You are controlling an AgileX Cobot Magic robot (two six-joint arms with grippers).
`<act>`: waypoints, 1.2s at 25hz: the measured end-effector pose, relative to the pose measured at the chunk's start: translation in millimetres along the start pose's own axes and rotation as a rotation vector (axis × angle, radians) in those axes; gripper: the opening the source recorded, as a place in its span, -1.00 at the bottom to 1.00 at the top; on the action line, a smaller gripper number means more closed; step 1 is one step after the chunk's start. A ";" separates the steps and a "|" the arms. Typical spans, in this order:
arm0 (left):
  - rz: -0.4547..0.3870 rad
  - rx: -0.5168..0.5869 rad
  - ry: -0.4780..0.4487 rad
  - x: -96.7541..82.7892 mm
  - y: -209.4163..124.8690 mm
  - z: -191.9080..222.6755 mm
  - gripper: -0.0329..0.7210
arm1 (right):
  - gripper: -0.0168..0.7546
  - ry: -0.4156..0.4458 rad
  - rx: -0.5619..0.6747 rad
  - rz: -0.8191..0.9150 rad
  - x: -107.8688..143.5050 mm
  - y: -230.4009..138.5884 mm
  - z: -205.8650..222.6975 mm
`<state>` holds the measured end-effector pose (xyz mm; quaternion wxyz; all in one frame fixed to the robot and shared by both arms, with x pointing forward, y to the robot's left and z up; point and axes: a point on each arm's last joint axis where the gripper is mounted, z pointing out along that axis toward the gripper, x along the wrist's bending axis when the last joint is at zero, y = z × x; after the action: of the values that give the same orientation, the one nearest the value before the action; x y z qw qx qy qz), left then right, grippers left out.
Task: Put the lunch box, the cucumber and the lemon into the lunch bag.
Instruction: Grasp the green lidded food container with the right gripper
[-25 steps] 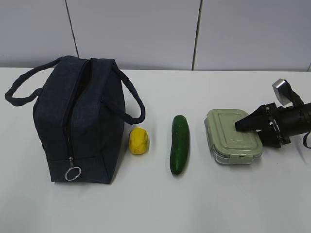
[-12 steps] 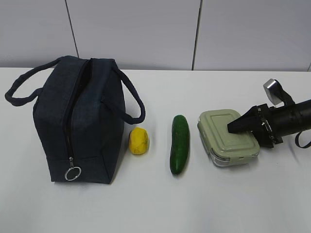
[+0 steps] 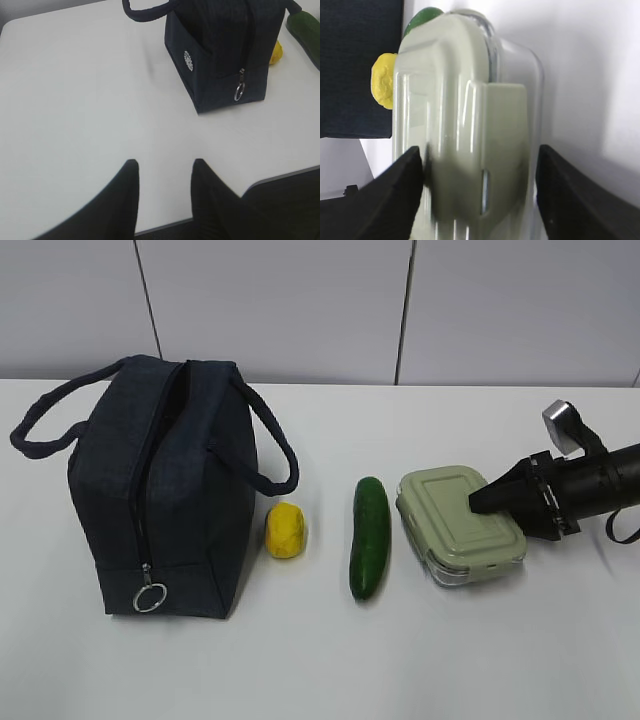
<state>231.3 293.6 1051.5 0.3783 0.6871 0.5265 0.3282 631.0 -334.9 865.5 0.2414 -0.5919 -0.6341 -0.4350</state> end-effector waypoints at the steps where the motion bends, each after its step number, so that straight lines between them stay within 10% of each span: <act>1: 0.000 0.000 0.000 0.0 0.0 0.0 -0.28 | 0.25 0.003 0.000 0.001 0.3 0.0 0.0; 18: -0.003 0.021 -0.004 0.4 3.5 2.1 -0.28 | 0.00 0.008 0.006 0.006 1.2 0.7 -0.5; 30: -0.162 0.253 -0.198 0.8 105.9 56.3 -0.28 | -0.01 0.010 0.003 0.012 1.4 1.0 -0.6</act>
<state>329.7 267.7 1115.1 0.3639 0.7135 0.5774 0.1584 631.5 -334.7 867.2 0.2477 -0.5931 -0.6301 -0.4356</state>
